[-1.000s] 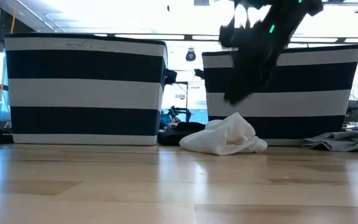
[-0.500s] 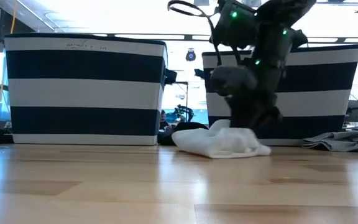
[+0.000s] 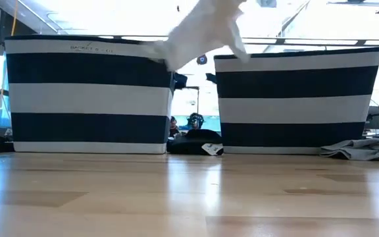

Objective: Sort clothes
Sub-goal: Put the white underwear into the right laundry bin

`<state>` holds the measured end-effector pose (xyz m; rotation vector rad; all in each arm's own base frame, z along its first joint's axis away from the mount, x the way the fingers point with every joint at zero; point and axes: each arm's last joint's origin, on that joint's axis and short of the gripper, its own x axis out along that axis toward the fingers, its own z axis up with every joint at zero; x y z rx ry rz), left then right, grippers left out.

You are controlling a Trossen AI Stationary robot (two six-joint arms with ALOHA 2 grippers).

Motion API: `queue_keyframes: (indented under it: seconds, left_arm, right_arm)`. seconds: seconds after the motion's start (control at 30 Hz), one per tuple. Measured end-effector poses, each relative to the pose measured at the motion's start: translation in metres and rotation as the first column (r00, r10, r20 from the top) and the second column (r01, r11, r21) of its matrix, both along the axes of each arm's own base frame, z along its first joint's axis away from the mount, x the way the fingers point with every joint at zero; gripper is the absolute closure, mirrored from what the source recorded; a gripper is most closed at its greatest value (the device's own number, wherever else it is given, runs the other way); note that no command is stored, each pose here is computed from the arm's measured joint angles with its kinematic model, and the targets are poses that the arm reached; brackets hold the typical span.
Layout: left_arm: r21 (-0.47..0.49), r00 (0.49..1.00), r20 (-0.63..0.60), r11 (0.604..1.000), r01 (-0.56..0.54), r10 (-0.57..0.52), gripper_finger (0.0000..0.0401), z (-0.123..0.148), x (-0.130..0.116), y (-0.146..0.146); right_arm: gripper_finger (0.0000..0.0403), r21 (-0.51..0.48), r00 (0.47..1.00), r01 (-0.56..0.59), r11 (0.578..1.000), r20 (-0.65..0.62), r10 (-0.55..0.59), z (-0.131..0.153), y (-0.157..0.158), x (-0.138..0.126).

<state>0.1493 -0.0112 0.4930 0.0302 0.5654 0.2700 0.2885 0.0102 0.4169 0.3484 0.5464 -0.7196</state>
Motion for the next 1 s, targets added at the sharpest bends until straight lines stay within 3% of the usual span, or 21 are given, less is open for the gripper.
queue_keyframes:
  seconds: [0.2, 0.37, 0.5, 0.63, 0.83, 0.9, 1.0]
  left_arm:
    - [-0.002, 0.997, 0.018, 0.997, -0.081, 0.081, 0.027, 0.0, 0.002, 0.001]
    - [-0.034, 0.989, 0.019, 0.989, -0.143, 0.144, 0.027, -0.003, 0.01, 0.001]
    - [-0.001, 0.981, 0.003, 0.981, -0.192, 0.192, 0.027, -0.007, 0.021, 0.001]
    - [0.017, 0.979, -0.026, 0.98, -0.2, 0.2, 0.027, -0.012, 0.035, -0.001]
    - [0.03, 0.977, -0.069, 0.979, -0.2, 0.202, 0.027, -0.021, 0.054, -0.004]
    - [0.026, 0.975, -0.079, 0.978, -0.207, 0.208, 0.027, -0.023, 0.059, -0.004]
    - [0.03, 0.973, -0.094, 0.978, -0.208, 0.21, 0.027, -0.027, 0.065, -0.005]
  right_arm:
    - [0.04, -0.098, 0.96, 0.231, 0.968, -0.14, -0.243, 0.045, -0.054, -0.049]
    - [0.04, -0.103, 0.854, 0.389, 0.916, -0.333, -0.4, 0.034, -0.104, -0.075]
    - [0.04, -0.019, 0.81, 0.374, 0.927, -0.481, -0.336, -0.002, -0.144, -0.076]
    - [0.0392, 0.099, 0.76, 0.395, 0.913, -0.594, -0.264, -0.065, -0.177, -0.077]
    - [0.0319, 0.272, 0.746, 0.456, 0.848, -0.636, -0.197, -0.16, -0.2, -0.098]
    - [0.0286, 0.297, 0.718, 0.491, 0.819, -0.671, -0.187, -0.174, -0.199, -0.109]
    - [0.0246, 0.321, 0.672, 0.532, 0.783, -0.723, -0.16, -0.172, -0.197, -0.121]
